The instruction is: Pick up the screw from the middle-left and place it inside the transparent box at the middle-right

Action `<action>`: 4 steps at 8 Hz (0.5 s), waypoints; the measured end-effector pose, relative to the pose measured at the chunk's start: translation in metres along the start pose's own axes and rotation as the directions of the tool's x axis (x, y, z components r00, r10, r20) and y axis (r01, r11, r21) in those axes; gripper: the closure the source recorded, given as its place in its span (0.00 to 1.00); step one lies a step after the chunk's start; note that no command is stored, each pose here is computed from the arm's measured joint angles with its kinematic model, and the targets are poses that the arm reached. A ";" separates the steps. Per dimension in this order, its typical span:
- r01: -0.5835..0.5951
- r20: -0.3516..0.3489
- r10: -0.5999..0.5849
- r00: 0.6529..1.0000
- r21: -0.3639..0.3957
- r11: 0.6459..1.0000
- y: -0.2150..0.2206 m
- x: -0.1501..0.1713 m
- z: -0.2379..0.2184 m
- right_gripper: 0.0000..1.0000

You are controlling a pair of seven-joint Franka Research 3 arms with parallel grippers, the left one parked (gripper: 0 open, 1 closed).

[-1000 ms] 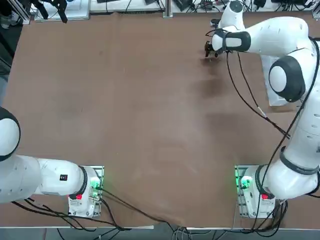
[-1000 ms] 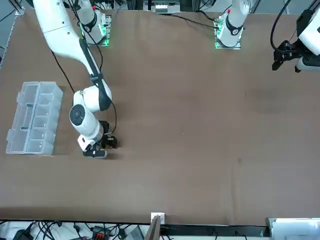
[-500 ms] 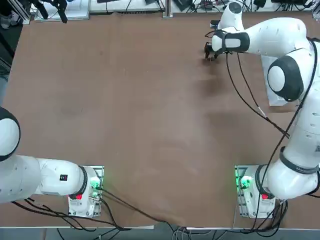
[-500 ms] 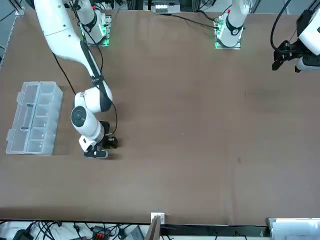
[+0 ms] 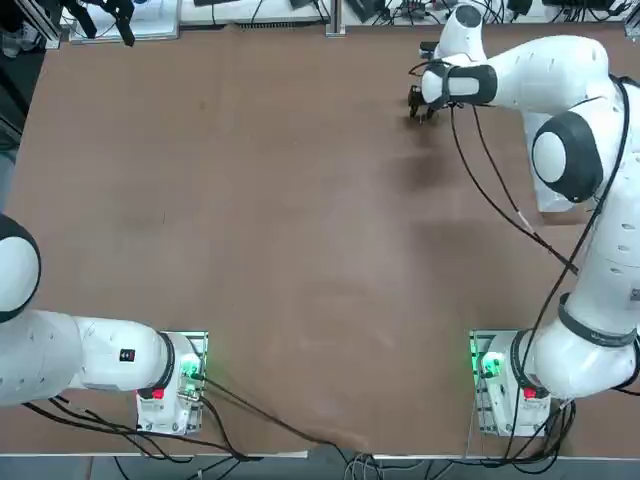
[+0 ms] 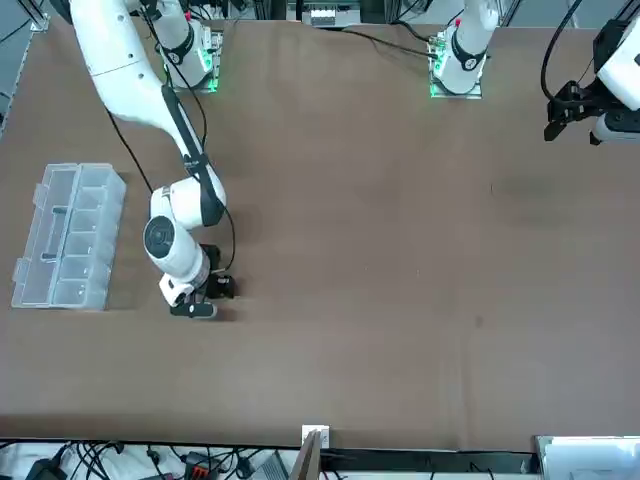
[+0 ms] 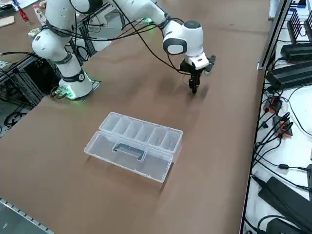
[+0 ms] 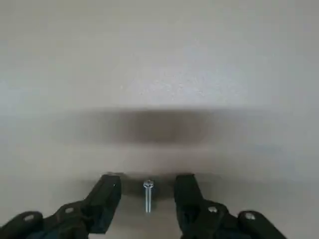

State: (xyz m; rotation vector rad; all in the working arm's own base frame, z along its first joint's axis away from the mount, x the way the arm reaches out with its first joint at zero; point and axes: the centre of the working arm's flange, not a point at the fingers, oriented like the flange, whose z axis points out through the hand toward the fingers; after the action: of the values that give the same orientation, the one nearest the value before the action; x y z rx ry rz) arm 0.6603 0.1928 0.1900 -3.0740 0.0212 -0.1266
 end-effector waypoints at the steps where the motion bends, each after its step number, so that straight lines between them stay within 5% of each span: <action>1: 0.000 0.003 0.000 1.000 -0.001 1.000 0.000 0.000 0.000 0.34; 4: 0.000 0.032 0.000 0.999 -0.009 1.000 0.000 0.000 -0.001 0.37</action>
State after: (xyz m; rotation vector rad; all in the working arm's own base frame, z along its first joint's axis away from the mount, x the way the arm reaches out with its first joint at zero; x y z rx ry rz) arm 0.6603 0.1925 0.1909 -3.0849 0.0205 -0.0772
